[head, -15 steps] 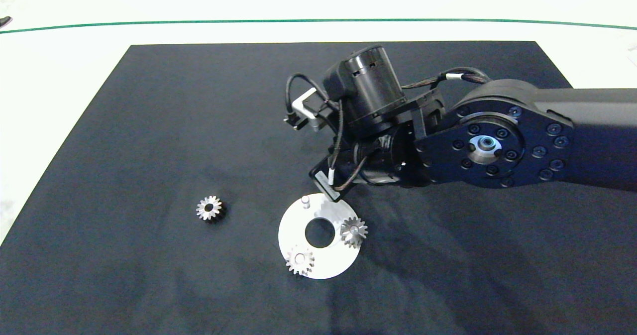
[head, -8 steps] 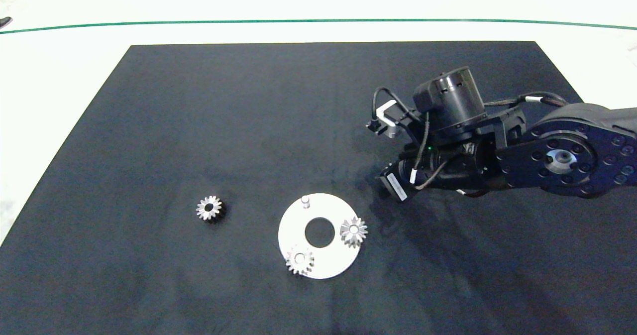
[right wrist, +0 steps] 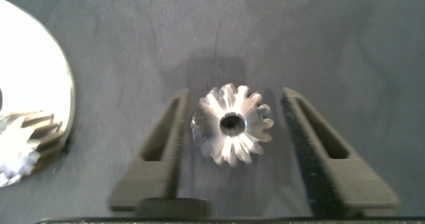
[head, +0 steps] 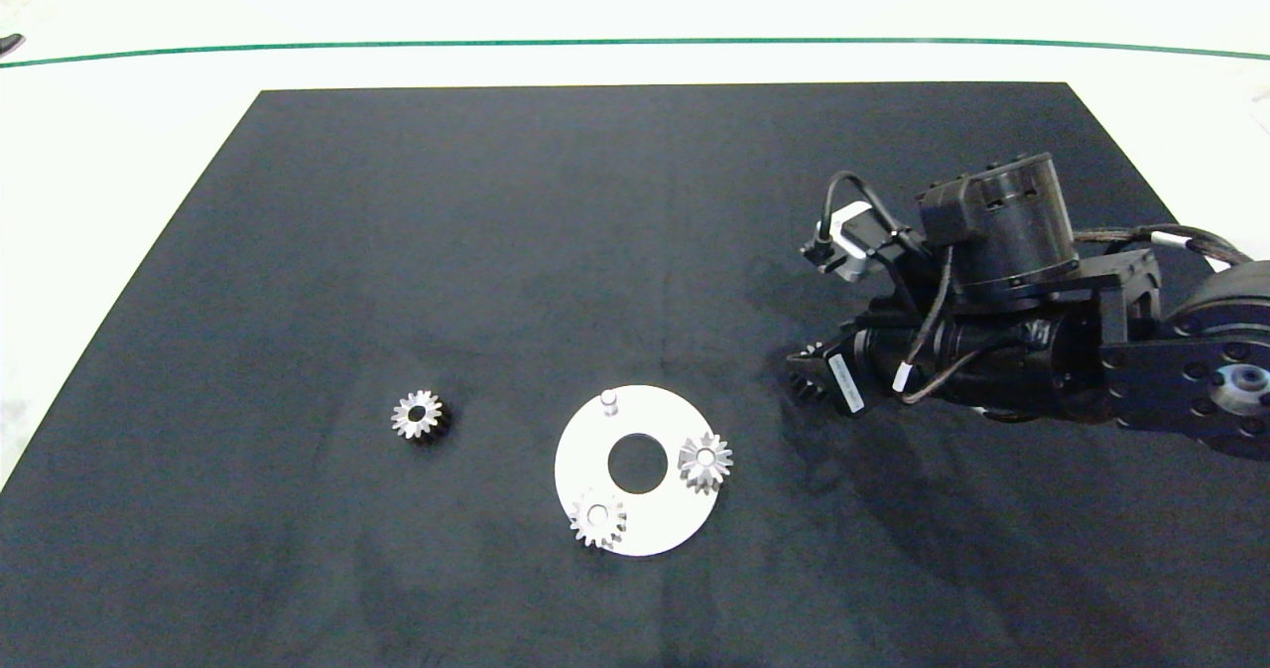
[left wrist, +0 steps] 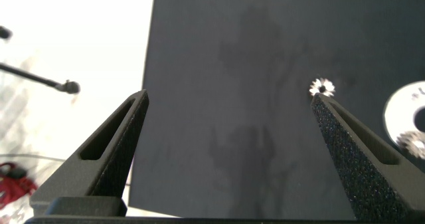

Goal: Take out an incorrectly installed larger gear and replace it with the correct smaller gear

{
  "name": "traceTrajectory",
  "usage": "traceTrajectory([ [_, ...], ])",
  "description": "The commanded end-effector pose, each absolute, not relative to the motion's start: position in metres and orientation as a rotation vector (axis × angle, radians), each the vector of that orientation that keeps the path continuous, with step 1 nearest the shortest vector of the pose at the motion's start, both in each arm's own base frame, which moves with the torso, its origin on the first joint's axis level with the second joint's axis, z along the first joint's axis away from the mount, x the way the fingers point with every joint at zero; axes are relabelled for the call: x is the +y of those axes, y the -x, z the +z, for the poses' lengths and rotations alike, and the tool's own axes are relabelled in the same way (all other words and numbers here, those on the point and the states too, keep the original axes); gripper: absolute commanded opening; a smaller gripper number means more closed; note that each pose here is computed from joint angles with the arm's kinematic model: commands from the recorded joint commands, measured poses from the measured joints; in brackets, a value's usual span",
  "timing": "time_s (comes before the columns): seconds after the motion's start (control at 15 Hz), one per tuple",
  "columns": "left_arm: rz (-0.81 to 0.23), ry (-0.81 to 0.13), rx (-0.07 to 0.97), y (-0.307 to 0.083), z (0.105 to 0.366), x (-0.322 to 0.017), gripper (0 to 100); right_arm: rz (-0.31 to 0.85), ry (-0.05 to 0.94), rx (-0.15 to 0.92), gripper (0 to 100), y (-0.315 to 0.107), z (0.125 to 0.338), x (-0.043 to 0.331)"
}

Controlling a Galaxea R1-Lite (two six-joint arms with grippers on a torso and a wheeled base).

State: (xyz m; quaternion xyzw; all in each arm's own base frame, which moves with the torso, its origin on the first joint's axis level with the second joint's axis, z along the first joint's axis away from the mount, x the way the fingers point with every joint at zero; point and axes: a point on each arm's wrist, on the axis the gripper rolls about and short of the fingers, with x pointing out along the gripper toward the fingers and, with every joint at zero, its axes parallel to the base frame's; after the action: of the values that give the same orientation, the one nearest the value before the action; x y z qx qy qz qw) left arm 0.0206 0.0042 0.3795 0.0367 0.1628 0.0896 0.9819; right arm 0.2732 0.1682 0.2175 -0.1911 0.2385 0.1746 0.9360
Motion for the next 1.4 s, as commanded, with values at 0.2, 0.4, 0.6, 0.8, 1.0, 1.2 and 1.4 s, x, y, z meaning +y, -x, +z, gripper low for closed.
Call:
traceTrajectory([
  [0.2,0.102,-0.07,0.373,-0.033,0.374,0.004,100,0.34,0.311,0.278,100,-0.205,0.281,0.126],
  [0.4,-0.226,-0.021,0.396,-0.072,0.357,-0.006,100,0.325,0.239,0.121,100,-0.129,0.303,0.076],
  [0.6,-0.366,-0.067,0.394,-0.138,0.352,-0.027,100,0.323,0.192,0.008,100,-0.093,0.314,0.053],
  [0.8,-0.337,-0.153,0.558,-0.194,0.317,-0.055,100,0.326,0.165,-0.079,100,-0.078,0.33,0.044],
  [1.0,-0.341,-0.212,0.518,-0.225,0.288,-0.077,100,0.343,0.15,-0.124,100,-0.076,0.337,0.043],
  [1.2,-0.324,-0.286,0.5,-0.238,0.274,-0.083,100,0.385,0.133,-0.177,100,-0.065,0.342,0.037],
  [1.4,-0.324,-0.291,0.542,-0.236,0.265,-0.081,100,0.388,0.134,-0.179,100,-0.064,0.342,0.037],
])
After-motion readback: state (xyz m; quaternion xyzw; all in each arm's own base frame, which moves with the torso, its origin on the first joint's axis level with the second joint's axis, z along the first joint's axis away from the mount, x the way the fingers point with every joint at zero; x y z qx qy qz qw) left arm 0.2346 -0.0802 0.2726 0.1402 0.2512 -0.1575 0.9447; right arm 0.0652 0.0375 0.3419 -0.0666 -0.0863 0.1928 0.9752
